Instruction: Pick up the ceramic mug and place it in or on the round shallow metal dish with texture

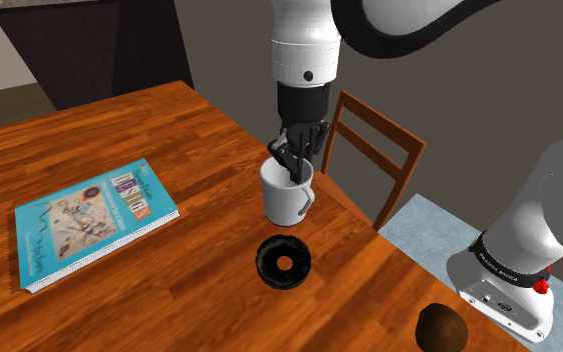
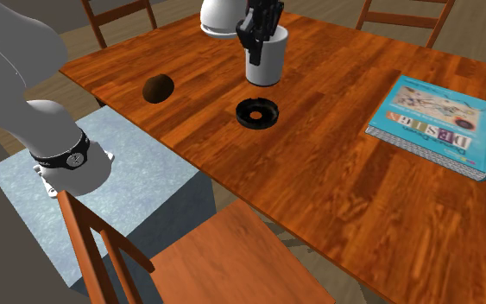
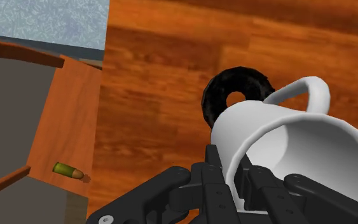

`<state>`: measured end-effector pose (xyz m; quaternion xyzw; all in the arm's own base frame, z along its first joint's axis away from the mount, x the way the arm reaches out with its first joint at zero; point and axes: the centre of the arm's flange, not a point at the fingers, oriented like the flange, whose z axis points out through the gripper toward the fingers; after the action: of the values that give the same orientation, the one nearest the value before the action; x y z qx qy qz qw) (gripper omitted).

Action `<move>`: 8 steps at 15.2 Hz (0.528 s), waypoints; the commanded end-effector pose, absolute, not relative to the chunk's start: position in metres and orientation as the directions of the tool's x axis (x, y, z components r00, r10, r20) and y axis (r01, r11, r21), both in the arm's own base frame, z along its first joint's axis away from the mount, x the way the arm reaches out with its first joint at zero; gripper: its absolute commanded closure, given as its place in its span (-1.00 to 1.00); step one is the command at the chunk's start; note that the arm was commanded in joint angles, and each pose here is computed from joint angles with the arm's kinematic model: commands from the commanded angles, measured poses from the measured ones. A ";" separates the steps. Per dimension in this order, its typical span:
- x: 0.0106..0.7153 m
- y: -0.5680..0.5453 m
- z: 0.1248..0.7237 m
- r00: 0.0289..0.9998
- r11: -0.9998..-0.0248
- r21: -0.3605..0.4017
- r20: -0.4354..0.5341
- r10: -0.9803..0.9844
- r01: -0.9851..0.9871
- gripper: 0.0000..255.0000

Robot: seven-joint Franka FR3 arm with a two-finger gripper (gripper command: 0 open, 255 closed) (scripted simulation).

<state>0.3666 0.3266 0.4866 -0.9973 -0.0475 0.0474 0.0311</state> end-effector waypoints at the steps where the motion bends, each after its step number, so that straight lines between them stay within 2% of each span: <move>1: 0.344 0.341 0.489 0.991 -0.994 -0.067 -0.092 0.096 0.090 1.00; 3: 0.324 0.356 0.493 0.991 -0.994 -0.067 -0.092 0.096 0.090 1.00; 8: 0.324 0.356 0.466 0.991 -0.994 -0.067 -0.092 0.096 0.090 1.00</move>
<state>0.3240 0.3557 0.4716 -0.9973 -0.0469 0.0477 0.0309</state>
